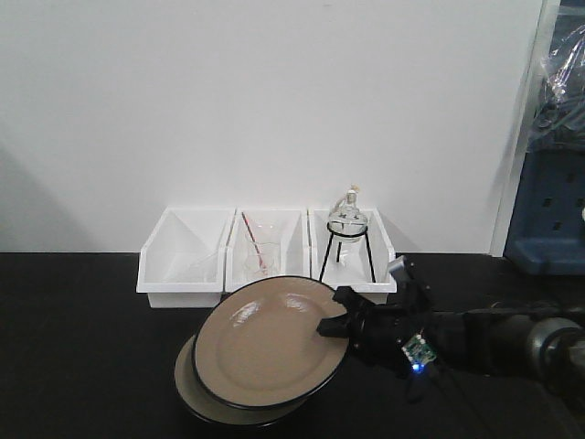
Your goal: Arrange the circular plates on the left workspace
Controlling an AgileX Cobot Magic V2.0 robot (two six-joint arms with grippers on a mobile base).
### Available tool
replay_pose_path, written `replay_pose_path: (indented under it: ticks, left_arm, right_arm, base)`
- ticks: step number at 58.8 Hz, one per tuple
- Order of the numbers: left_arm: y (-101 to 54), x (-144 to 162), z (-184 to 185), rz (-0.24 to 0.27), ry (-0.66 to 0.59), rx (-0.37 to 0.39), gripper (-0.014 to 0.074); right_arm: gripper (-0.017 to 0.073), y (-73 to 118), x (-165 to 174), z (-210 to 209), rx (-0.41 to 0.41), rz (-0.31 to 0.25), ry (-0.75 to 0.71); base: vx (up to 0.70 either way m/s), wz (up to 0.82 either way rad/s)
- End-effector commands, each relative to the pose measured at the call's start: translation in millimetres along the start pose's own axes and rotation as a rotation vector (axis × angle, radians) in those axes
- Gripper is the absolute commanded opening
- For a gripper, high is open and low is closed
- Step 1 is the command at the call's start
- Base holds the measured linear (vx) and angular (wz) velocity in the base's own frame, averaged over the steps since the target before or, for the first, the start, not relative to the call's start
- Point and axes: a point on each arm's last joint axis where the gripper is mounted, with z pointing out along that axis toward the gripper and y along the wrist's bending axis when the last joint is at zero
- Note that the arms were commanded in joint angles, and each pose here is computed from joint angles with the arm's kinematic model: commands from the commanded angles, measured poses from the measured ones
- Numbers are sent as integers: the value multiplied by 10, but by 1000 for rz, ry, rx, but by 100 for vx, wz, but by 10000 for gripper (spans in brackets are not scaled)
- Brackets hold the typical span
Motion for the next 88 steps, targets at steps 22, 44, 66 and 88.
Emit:
replay_pose_path:
  ticks: [22, 44, 66, 88]
  left_arm:
    - [-63, -102, -50, -5, -63, 23, 0]
    - [-66, -100, -50, -5, -62, 26, 0]
    - [-72, -96, -50, -5, -57, 33, 0]
    - [-76, -93, -50, -4, -54, 38, 0]
  right_arm:
    - [6, 343, -81, 234, -125, 52, -46]
    - [247, 320, -83, 237, -93, -194, -61]
    - [407, 302, -112, 178, -1, -727, -58]
    - [395, 318, -564, -299, 187, -851, -221]
  base:
    - [0, 0]
    - [0, 0]
    - [0, 0]
    - [0, 0]
